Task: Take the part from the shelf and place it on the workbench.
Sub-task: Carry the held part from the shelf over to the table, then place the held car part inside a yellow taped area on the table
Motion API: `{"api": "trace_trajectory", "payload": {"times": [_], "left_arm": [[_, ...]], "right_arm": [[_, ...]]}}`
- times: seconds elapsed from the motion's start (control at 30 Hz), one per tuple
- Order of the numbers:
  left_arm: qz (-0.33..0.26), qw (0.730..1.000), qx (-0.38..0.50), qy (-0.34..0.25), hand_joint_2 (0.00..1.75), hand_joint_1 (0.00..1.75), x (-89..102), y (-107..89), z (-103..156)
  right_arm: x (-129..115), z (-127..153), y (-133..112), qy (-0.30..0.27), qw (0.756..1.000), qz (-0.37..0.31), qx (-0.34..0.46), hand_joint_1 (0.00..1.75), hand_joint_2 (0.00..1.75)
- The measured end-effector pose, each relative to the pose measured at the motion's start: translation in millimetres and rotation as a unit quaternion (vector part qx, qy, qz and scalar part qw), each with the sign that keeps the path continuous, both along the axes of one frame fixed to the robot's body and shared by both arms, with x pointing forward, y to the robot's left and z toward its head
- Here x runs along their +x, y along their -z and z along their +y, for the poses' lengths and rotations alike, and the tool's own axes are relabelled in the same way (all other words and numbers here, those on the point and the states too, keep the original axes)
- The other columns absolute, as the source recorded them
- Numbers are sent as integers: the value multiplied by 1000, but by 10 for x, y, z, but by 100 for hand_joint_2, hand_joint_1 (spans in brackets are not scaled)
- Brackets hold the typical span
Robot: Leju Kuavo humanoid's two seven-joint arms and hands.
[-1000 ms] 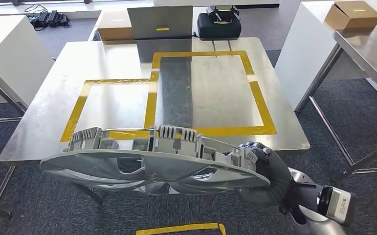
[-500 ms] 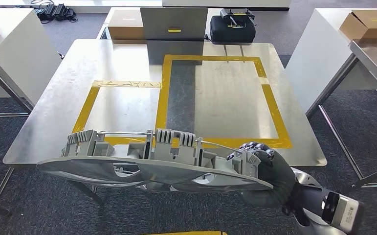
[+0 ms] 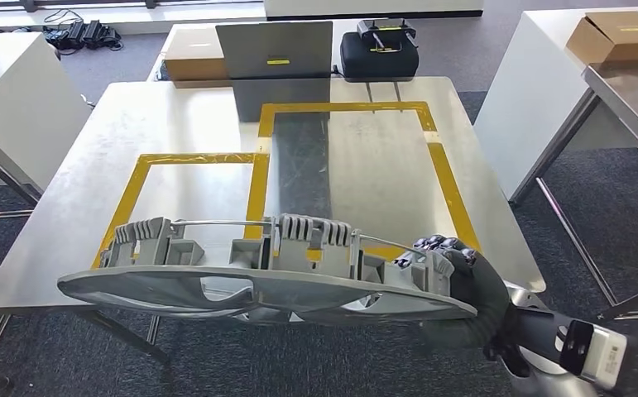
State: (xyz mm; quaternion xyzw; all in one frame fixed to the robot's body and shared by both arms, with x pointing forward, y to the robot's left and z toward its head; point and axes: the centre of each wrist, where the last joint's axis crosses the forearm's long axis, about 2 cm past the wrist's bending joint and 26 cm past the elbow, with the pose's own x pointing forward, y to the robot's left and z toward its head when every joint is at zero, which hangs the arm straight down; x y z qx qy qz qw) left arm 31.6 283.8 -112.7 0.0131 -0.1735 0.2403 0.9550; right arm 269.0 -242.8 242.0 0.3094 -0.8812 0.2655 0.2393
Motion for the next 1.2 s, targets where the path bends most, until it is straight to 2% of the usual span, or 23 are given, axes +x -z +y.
{"api": "trace_trajectory", "payload": {"times": [0.97, 1.2], "left_arm": [[6, 1000, -4, -12, 175, 0, -42, 1, -88], [7, 1000, -4, -25, 175, 0, -60, 2, -109]], "right_arm": [[64, 106, -114, -18, 1000, -8, -7, 175, 175], [107, 81, -170, 15, 999, -25, -12, 175, 175]]}}
